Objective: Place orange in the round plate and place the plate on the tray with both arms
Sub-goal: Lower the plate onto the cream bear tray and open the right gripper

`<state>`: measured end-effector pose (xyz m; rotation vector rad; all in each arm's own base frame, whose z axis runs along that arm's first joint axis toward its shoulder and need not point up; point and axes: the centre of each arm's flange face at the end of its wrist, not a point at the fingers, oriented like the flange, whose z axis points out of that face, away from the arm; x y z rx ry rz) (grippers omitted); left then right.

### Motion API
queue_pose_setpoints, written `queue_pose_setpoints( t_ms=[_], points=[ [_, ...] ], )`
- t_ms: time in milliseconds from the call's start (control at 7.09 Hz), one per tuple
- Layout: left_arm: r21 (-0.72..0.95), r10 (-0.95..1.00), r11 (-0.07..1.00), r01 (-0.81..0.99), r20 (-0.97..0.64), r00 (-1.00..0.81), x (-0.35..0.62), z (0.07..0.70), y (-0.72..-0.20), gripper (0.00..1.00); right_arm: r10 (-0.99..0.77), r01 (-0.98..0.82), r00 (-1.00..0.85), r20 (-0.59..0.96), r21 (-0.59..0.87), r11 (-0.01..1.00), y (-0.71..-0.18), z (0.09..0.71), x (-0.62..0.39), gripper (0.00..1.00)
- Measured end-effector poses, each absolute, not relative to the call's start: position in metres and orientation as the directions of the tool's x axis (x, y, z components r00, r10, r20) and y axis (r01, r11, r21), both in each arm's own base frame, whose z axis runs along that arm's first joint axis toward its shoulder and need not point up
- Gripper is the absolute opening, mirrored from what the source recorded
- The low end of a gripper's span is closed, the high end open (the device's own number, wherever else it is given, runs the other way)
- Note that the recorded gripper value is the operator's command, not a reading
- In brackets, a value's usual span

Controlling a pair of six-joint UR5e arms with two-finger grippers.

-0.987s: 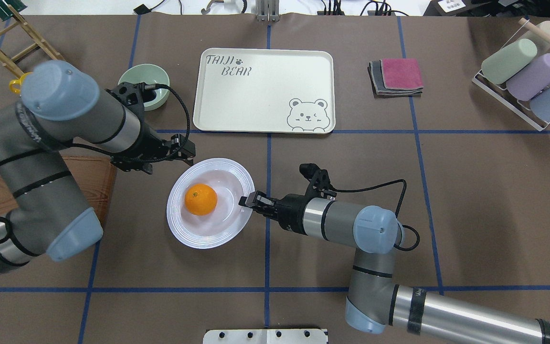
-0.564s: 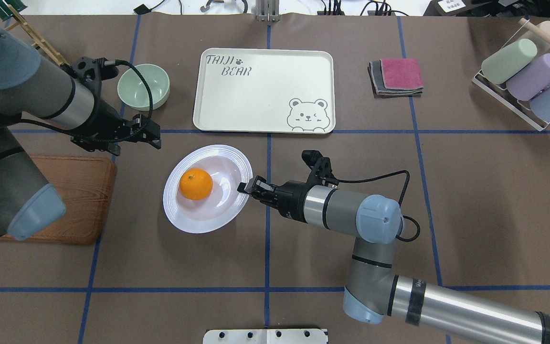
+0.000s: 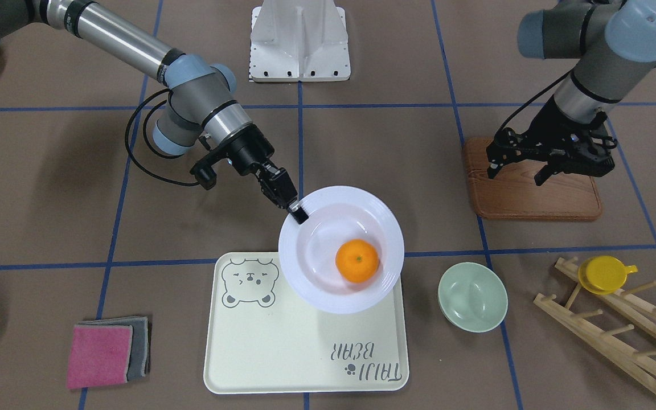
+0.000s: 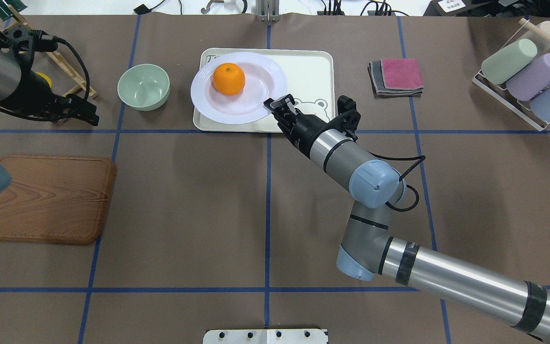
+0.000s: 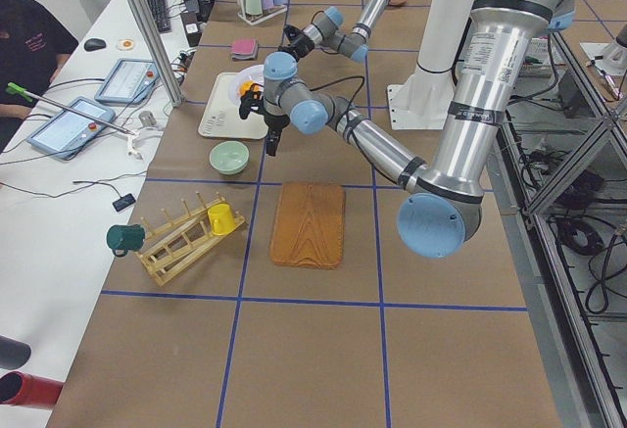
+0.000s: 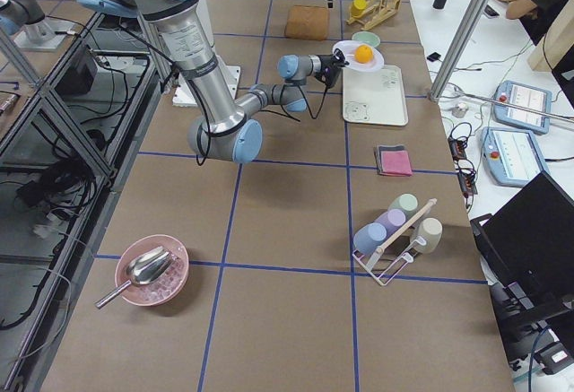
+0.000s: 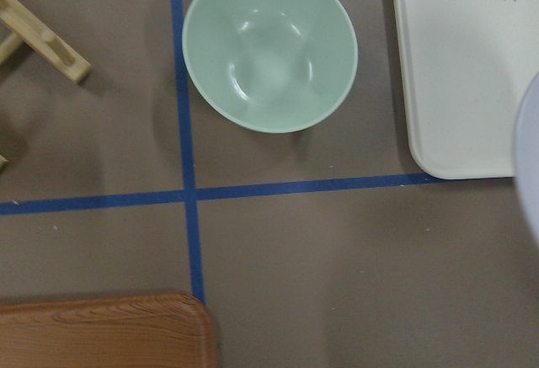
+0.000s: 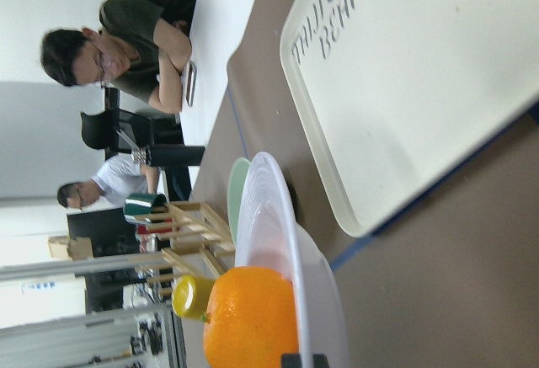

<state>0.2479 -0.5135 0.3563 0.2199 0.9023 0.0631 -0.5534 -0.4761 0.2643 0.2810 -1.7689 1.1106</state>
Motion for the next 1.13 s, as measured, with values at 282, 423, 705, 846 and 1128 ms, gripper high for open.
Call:
queue_pose_setpoints(
  t_ms=[282, 423, 705, 846, 1128],
  points=[
    [0.224, 0.153, 0.974, 0.035, -0.763, 0.628, 0.242, 0.362, -0.518, 0.98, 0.323, -0.735, -0.405, 0.855, -0.515, 0.441, -0.498, 0.275, -0.575, 0.54],
    [0.223, 0.151, 0.974, 0.037, -0.763, 0.629, 0.240, 0.364, -0.519, 0.98, 0.339, -0.764, -0.367, 0.866, -0.489, 0.420, -0.504, 0.267, -0.583, 0.98],
    [0.224, 0.150, 0.974, 0.038, -0.760, 0.632, 0.237, 0.366, -0.521, 0.98, 0.352, -0.808, -0.265, 0.898, -0.406, 0.428, -0.515, 0.264, -0.586, 1.00],
    [0.225, 0.151, 0.974, 0.037, -0.758, 0.634, 0.236, 0.368, -0.522, 0.98, 0.345, -0.811, -0.178, 0.922, -0.336, 0.479, -0.519, 0.266, -0.582, 1.00],
    [0.240, 0.168, 0.971, 0.025, -0.748, 0.642, 0.229, 0.375, -0.524, 0.98, 0.321, -0.707, 0.050, 0.946, -0.194, 0.680, -0.533, 0.276, -0.528, 1.00]
  ],
)
